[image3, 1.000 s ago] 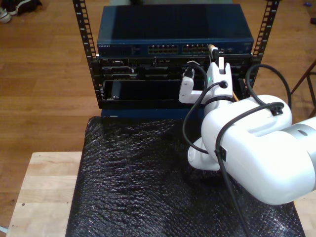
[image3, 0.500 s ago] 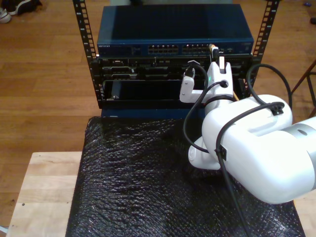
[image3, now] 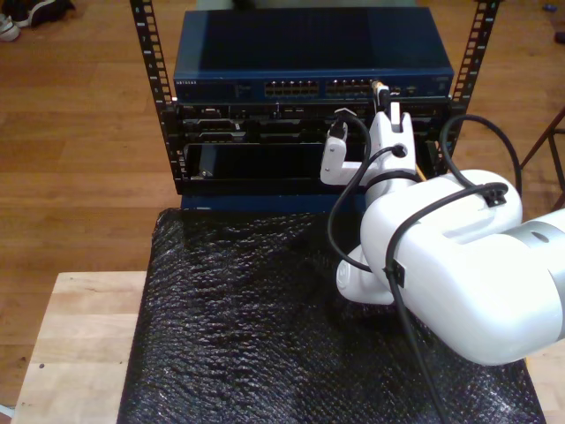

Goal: Grab the cable and plug it in

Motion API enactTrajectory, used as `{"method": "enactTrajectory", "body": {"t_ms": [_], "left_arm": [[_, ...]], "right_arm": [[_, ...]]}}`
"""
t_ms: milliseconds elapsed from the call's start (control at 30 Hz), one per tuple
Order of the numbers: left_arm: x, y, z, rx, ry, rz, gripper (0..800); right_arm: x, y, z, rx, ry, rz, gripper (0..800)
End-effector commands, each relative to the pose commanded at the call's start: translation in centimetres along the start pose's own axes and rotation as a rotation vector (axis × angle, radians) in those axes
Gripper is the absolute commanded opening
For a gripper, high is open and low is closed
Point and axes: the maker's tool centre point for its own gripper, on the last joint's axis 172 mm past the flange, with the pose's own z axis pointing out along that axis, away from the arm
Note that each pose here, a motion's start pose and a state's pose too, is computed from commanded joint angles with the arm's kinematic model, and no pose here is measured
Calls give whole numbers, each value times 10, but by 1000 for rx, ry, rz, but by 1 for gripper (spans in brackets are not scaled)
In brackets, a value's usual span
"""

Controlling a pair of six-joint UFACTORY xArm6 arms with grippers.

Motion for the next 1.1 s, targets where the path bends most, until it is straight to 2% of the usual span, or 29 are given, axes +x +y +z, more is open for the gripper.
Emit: {"method": "enactTrajectory", "body": {"t_ms": [1100], "left_arm": [[0,0,0,0,0,0,800]], "right_arm": [[6,-8,15,18,5,11,0]]}}
